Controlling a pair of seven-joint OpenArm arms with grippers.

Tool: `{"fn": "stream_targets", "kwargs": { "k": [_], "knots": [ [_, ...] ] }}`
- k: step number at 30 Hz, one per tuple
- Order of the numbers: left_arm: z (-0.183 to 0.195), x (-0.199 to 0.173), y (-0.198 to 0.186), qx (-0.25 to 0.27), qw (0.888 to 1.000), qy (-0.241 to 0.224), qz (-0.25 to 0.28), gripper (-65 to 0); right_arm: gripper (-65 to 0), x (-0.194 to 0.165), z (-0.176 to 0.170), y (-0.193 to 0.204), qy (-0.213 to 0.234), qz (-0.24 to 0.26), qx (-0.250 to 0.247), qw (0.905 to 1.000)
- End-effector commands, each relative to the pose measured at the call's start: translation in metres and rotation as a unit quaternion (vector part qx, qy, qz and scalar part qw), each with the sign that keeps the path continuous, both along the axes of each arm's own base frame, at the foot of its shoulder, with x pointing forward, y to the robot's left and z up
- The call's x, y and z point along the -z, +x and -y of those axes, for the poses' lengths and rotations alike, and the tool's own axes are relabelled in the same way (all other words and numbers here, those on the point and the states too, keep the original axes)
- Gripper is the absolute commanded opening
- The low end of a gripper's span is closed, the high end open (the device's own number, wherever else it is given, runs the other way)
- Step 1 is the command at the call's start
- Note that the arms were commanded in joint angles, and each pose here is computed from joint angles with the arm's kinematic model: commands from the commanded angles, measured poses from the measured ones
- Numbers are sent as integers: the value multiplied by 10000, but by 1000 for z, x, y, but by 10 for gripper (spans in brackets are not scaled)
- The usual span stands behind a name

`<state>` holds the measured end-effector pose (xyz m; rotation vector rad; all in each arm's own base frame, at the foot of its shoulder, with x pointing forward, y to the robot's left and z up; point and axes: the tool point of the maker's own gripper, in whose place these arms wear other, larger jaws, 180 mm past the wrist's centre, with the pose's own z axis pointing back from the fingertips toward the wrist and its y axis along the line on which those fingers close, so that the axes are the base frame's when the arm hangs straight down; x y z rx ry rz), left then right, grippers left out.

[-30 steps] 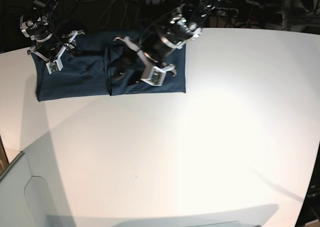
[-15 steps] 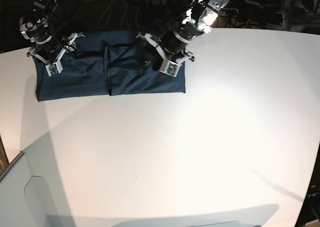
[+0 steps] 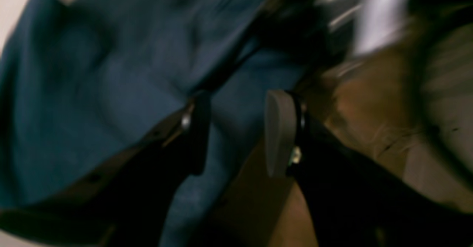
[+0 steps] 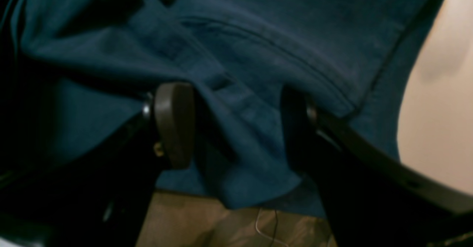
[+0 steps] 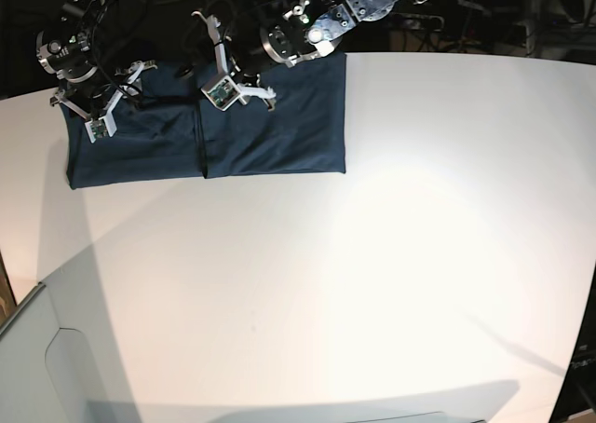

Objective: Fold the T-shirt properly
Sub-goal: 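Lay the folded end down and open the left gripper, withdrawing it, then grasp the other end of the folded bundle with the right gripper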

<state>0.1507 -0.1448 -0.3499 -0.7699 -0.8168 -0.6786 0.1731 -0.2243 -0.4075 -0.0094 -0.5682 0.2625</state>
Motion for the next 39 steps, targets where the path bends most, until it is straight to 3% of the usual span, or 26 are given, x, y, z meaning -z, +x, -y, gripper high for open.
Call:
{"fn": "stream_targets", "kwargs": {
  "k": [1,4,7,13,18,24,29,39],
  "knots": [
    [4,-20,6,-48,9995,-256,182,-412,-305,-9,-1,6,-2,189,-118,9998],
    [2,-37,8,-63,9986,-421,327,-412,-305,-9,-1,6,-2,189,-118,9998],
    [-19,-34,13,-162,9986,-268,419,-412,-303,-16,1,9,-72,284,-114,9995],
    [-93,-13,40,-1104,9930,265,336,-412,-273,-57,8,23,-434,859,-70,9953],
    [-169,0,58,-2159,9734,724,250,-412,-196,-73,29,28,-570,1128,391,9912],
    [-230,3,69,-2926,9496,1091,289,-412,-185,-69,41,30,-591,1093,501,9910],
    [-248,3,72,-3125,9417,1204,331,-412,-185,-41,52,26,-418,731,570,9948],
    [-245,5,73,-3128,9420,1180,306,-412,-185,-14,83,23,-269,387,848,9953]
  ]
}}
